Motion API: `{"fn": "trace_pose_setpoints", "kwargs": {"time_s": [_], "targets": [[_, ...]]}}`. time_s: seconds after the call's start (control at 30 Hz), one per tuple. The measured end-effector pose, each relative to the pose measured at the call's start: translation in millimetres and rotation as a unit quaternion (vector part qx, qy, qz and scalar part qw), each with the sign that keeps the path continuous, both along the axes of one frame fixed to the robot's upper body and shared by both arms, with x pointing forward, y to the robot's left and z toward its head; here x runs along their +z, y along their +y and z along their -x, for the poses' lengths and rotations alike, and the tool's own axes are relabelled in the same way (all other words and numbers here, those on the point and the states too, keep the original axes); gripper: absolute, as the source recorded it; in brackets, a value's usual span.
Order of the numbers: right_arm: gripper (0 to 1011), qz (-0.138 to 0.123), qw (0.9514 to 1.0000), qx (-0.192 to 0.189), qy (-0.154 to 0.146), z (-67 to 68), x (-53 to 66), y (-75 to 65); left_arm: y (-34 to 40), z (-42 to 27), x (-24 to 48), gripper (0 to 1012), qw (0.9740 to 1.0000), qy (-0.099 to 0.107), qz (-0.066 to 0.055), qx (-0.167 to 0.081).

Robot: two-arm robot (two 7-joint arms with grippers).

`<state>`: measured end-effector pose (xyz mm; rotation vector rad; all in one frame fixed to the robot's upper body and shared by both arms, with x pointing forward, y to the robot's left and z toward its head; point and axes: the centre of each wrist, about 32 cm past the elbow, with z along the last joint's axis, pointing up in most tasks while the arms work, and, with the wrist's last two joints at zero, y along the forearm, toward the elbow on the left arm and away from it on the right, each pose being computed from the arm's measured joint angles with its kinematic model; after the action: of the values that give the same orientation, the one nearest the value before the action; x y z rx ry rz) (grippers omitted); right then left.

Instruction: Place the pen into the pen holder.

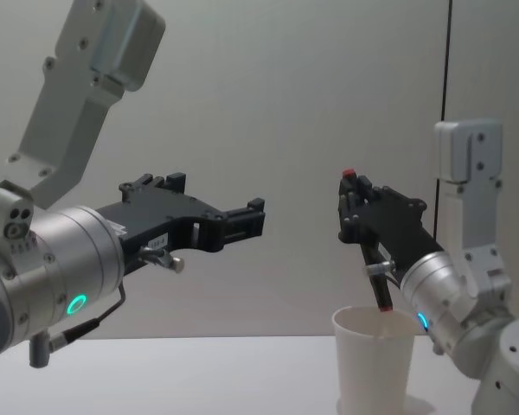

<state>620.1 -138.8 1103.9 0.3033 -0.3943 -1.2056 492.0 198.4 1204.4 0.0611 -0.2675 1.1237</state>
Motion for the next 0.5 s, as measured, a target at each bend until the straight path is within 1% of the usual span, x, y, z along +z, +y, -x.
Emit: {"fn": "trace_pose_setpoints", "kwargs": {"time_s": [0.5], "targets": [[165, -0.001, 1.0, -0.006, 0.002, 5.4, -10.9, 0.7, 0.0, 0.0, 0.0, 1000, 1.0, 0.0, 0.0, 0.0]]}}
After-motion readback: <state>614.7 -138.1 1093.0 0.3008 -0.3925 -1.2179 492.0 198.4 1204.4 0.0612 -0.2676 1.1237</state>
